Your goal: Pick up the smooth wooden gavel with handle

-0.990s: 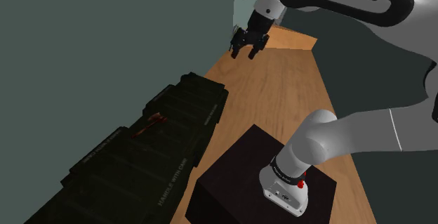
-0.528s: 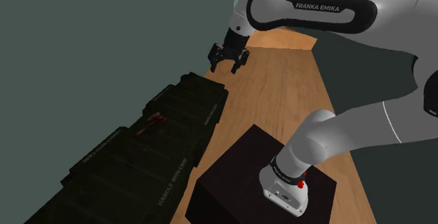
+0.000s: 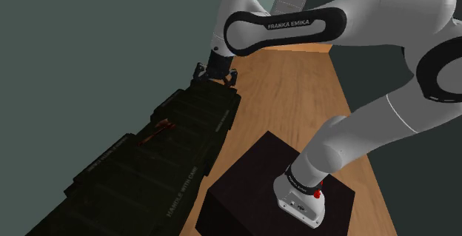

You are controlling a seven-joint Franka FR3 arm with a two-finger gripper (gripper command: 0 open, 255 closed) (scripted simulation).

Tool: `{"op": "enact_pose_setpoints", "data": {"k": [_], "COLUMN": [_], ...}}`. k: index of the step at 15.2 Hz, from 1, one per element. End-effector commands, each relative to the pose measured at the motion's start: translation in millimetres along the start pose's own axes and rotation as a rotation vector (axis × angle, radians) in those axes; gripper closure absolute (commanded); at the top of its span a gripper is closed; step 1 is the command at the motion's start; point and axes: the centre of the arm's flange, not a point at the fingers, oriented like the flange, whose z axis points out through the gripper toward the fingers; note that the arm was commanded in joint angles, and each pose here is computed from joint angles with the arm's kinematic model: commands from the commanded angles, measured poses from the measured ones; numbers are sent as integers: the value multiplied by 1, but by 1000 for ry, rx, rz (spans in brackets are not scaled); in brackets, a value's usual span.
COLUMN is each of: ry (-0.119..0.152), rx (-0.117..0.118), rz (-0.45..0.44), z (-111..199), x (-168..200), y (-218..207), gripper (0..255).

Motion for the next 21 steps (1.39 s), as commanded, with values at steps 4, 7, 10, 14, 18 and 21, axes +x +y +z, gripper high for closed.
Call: {"op": "enact_pose_setpoints", "data": {"k": [4,7,10,14,18,21], "ry": [-23,-36,-50,-68,-86,-99], "rx": [-20,-33,-46,-64,-81,-94], "rz": [132,209,286,388,490,567], "z": [52,84,116,159,203,237], "x": [11,18,28,42,58,72], "y": [-44,-69,-93,-123,-151,-170], "gripper": [0,0,0,0,0,0]}}
